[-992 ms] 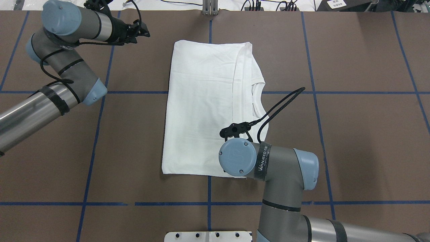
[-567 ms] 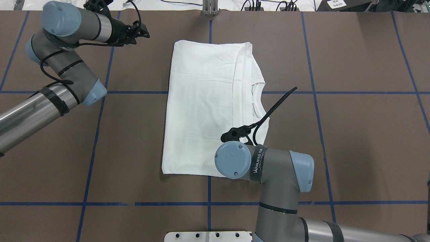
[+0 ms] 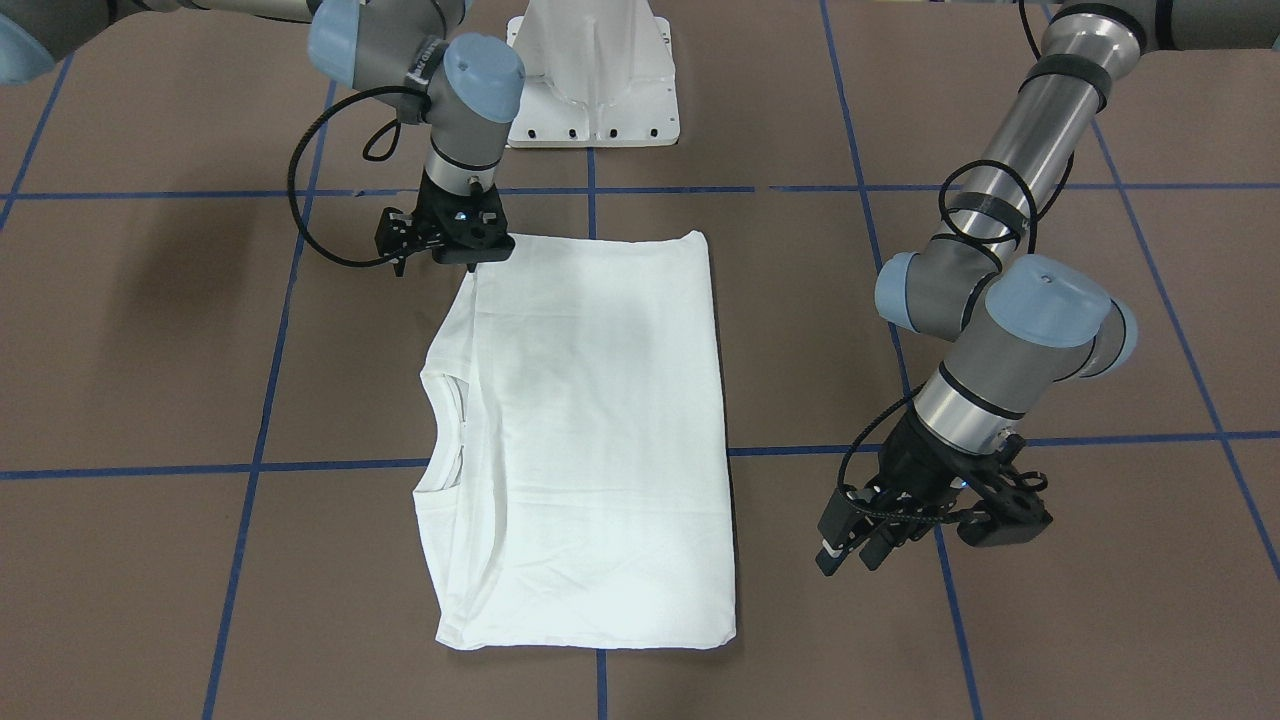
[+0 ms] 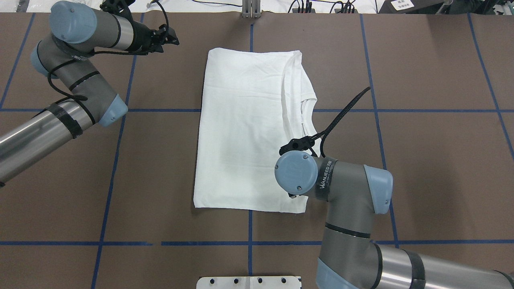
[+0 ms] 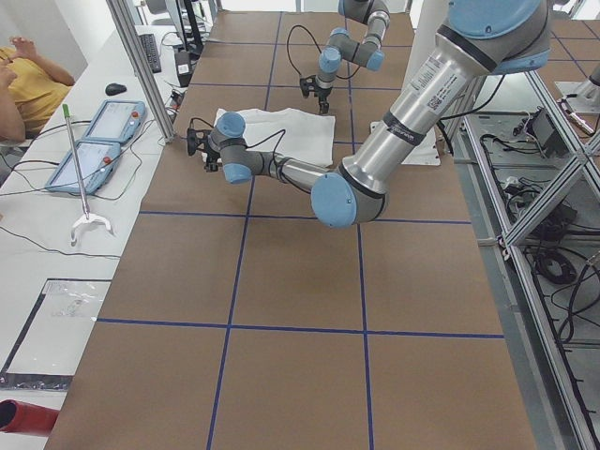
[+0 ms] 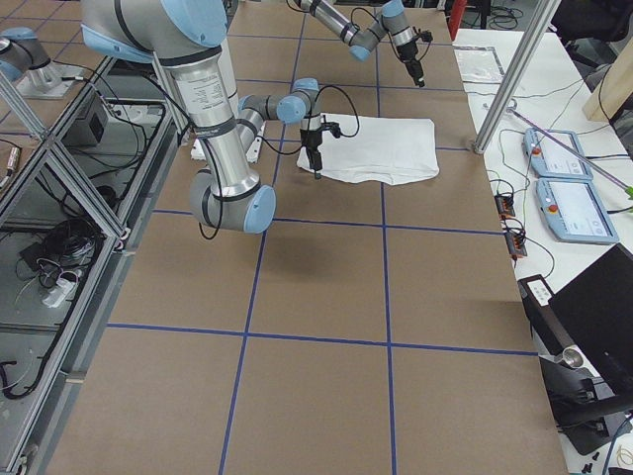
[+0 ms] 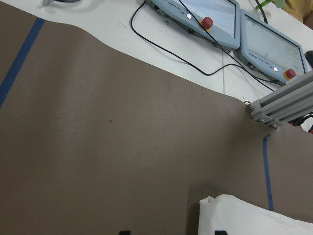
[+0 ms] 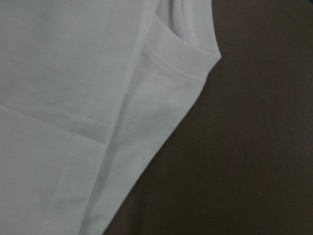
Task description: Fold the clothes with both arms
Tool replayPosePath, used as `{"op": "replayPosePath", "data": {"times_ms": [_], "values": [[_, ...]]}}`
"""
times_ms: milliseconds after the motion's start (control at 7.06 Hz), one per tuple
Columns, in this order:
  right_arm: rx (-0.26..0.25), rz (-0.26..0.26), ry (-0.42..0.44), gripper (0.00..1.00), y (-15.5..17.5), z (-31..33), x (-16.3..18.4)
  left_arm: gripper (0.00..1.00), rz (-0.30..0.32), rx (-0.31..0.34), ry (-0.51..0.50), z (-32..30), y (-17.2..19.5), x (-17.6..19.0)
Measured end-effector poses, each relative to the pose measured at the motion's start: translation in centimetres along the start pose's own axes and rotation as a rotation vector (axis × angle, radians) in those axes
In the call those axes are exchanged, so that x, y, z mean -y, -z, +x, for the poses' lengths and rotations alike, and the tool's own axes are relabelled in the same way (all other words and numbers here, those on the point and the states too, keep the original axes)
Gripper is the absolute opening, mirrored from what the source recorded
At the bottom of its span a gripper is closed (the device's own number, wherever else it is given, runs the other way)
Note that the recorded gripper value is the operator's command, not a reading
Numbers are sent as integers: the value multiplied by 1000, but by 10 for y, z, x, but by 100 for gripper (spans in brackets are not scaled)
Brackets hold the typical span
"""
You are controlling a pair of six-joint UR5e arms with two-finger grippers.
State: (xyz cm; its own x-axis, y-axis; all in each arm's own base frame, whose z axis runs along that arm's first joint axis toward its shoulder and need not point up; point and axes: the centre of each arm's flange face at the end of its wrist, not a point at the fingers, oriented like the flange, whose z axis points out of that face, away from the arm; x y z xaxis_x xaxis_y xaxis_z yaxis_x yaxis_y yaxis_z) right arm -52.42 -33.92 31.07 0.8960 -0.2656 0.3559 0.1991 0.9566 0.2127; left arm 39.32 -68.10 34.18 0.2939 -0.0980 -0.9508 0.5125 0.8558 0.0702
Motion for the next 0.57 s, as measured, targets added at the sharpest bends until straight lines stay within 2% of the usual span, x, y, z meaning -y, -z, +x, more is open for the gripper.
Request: {"op": "replayPosePath", "data": {"times_ms": [142, 283, 567], "values": [[21, -3, -20, 100, 7, 17, -12, 65, 0, -3, -1, 2, 1, 0], [52, -5, -100, 100, 16, 20, -18, 65, 0, -5, -1, 4, 3, 0], [164, 9, -429, 100, 33, 2, -24, 65, 1, -9, -2, 7, 5, 0]]}}
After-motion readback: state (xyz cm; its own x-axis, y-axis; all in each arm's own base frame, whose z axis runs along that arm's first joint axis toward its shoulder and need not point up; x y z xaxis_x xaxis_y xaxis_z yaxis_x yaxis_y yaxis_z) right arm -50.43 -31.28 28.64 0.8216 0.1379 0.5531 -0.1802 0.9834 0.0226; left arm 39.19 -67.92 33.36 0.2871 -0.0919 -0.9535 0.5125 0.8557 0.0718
